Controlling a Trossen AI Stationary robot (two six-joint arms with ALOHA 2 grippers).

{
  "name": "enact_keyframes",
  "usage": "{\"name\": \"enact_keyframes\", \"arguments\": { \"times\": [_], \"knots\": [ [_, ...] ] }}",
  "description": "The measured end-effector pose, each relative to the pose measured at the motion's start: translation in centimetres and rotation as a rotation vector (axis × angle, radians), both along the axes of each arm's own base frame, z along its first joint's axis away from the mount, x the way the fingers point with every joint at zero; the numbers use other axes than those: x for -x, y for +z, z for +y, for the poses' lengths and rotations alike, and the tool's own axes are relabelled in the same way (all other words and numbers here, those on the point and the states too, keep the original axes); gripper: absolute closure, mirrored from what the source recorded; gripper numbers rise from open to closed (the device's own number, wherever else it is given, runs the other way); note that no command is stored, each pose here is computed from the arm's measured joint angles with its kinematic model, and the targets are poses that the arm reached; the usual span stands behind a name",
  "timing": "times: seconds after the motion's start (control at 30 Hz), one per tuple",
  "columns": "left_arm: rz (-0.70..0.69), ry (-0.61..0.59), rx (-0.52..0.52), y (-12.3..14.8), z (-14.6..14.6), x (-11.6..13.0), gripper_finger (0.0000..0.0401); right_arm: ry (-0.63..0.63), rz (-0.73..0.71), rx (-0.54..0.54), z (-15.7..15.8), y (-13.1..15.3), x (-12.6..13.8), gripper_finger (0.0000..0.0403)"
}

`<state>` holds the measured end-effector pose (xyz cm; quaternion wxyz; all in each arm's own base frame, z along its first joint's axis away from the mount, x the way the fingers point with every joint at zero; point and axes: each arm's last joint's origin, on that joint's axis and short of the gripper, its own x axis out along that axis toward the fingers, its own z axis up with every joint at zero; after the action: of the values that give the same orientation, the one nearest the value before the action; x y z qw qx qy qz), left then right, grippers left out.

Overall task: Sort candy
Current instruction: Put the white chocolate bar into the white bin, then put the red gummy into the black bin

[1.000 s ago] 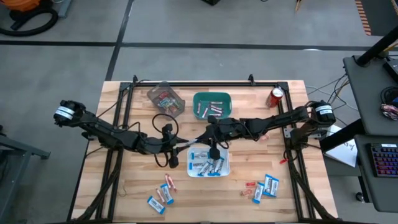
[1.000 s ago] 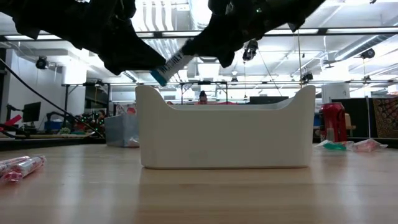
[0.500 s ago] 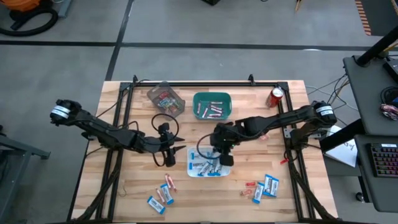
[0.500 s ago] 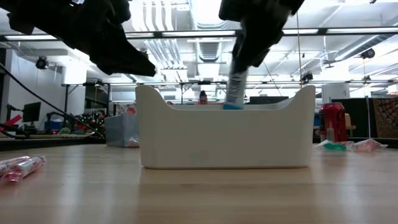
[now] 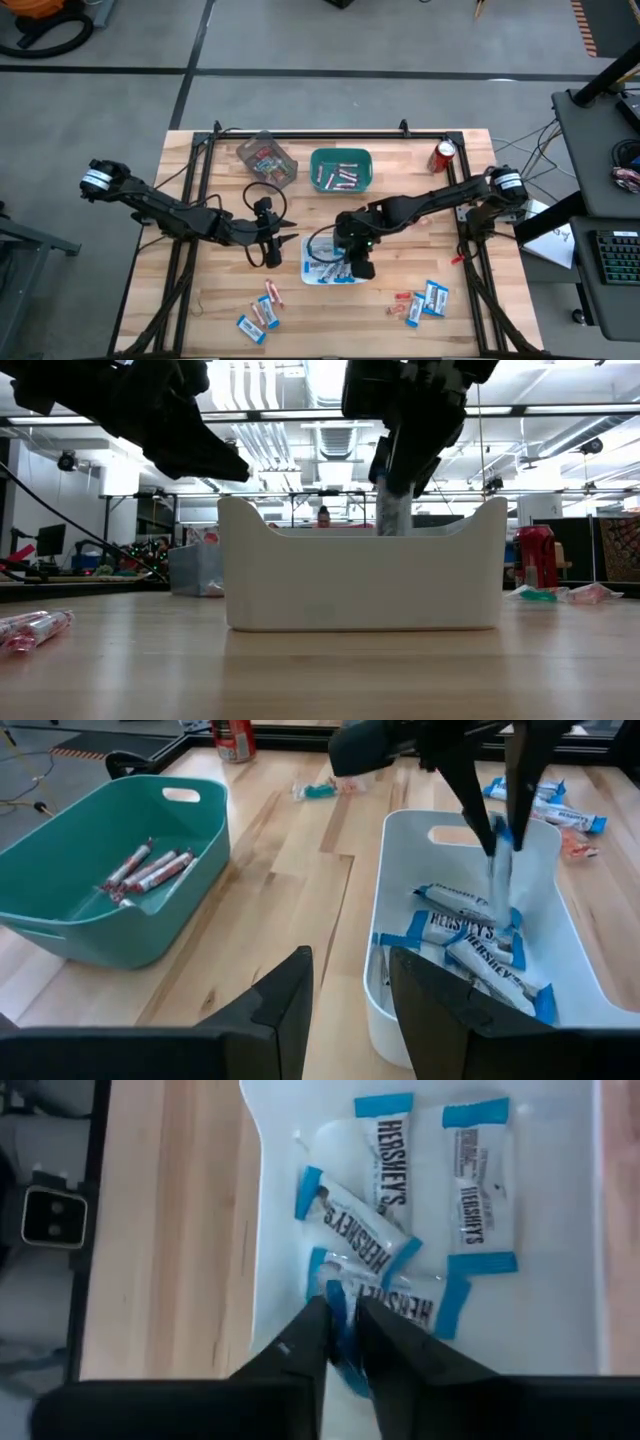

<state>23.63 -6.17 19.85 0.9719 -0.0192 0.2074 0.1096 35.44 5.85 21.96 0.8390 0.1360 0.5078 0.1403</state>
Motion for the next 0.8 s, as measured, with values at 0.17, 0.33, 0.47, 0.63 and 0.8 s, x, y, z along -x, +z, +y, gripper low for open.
{"name": "enact_keyframes", "arguments": {
  "times": [0.17, 0.33, 0.47, 0.63, 0.8],
  "knots": [
    [0.005, 0.000, -0.002, 0.0, 0.0, 0.0, 0.0282, -0.026, 0.023, 0.021, -0.1, -0.5, -0.1, 0.0291],
    [0.010, 0.000, -0.003, -0.1, 0.0, 0.0, 0.0282, -0.082, 0.003, 0.103, -0.4, -0.2, 0.0, 0.0251],
    [0.013, -0.001, -0.003, -0.1, 0.0, 0.0, 0.0282, -0.085, -0.015, 0.104, -0.4, 0.4, 0.2, 0.0235],
    [0.021, -0.058, 0.031, -0.2, -0.2, 0.0, 0.0282, -0.085, -0.037, 0.096, -0.3, 1.3, 0.5, 0.0234],
    [0.030, -0.114, 0.082, -0.2, -0.4, 0.0, 0.0282, -0.131, -0.032, 0.052, 0.3, 2.4, 1.2, 0.0242]
  ]
}}
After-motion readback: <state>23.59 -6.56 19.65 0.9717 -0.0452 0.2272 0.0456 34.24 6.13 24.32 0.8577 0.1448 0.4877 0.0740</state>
